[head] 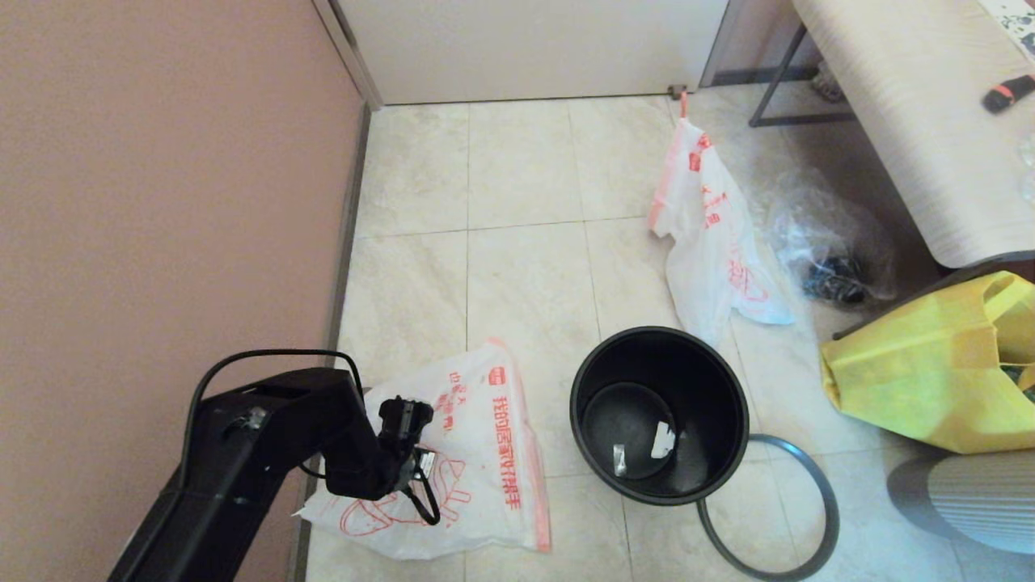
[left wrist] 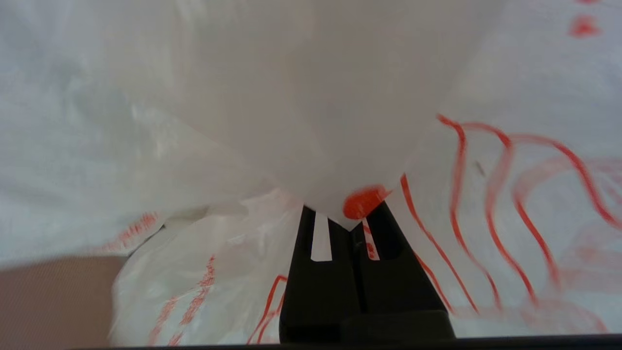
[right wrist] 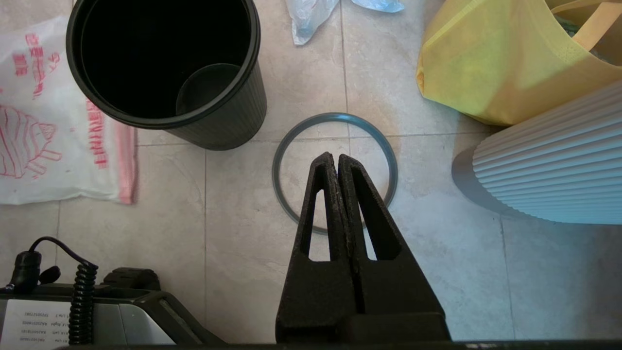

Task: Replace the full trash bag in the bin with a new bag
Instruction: Pick up a new trash bag, then put the new garbage bag on the trash can

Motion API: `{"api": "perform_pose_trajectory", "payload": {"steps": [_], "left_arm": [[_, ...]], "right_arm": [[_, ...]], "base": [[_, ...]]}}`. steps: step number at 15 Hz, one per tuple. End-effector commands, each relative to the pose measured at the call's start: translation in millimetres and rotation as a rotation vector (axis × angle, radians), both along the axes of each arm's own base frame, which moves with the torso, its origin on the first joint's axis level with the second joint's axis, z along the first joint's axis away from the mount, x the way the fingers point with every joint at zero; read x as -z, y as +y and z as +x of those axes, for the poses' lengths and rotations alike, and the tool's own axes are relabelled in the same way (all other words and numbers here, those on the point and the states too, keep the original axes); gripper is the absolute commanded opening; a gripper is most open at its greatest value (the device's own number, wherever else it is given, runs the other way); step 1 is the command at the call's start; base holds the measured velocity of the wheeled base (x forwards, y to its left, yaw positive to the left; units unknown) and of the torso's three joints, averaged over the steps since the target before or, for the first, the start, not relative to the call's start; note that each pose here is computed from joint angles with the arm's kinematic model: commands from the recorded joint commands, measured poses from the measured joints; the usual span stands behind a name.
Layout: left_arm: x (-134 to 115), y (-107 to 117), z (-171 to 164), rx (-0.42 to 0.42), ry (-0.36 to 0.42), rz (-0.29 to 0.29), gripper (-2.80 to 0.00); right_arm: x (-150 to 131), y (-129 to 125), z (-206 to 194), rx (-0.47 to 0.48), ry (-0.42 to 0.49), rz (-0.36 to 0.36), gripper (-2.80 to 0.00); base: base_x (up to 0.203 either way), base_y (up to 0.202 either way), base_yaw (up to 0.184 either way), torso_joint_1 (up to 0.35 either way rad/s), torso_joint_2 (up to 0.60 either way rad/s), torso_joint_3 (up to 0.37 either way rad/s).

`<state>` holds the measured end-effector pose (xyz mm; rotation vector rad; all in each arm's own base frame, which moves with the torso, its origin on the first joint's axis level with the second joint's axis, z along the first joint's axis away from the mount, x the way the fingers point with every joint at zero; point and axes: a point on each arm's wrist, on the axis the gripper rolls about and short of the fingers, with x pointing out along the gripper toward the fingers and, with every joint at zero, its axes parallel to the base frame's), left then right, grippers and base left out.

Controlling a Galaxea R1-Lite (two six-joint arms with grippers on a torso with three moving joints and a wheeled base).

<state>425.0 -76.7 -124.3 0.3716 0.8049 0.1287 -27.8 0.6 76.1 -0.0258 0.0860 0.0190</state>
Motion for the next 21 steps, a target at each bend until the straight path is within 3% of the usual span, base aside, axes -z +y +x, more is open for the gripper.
{"api": "perform_pose_trajectory", "payload": {"steps": [1, 5, 9, 13, 17, 21], "left_arm": [[-39, -6, -6, 0.007, -0.051, -0.020, -2.80], [-118, -22, -50, 0.043, -0.122, -0.073, -2.80], [-196, -39, -115, 0.135, -0.206, -0.125, -2.80], [-266, -41, -177, 0.188, -0.211, -0.225, -2.80], [-332, -45, -255, 0.321, -0.161, -0.357, -2.80], [-391, -27, -304, 0.396, -0.167, -0.417, -2.80]], "right_arm": [[0, 0, 0, -0.001, 0.002, -0.001, -2.80], [0, 0, 0, -0.001, 0.002, -0.001, -2.80], [0, 0, 0, -0.001, 0.003, -0.001, -2.80], [0, 0, 0, -0.001, 0.003, -0.001, -2.80], [0, 0, 0, -0.001, 0.003, -0.001, -2.80], [0, 0, 0, -0.001, 0.001, -0.001, -2.80]], "base": [[0.000, 0.000, 0.000, 0.000, 0.00, 0.000], [0.000, 0.000, 0.000, 0.000, 0.00, 0.000], [0.000, 0.000, 0.000, 0.000, 0.00, 0.000], [0.000, 0.000, 0.000, 0.000, 0.00, 0.000], [0.000, 0.000, 0.000, 0.000, 0.00, 0.000], [0.000, 0.000, 0.000, 0.000, 0.00, 0.000]]}}
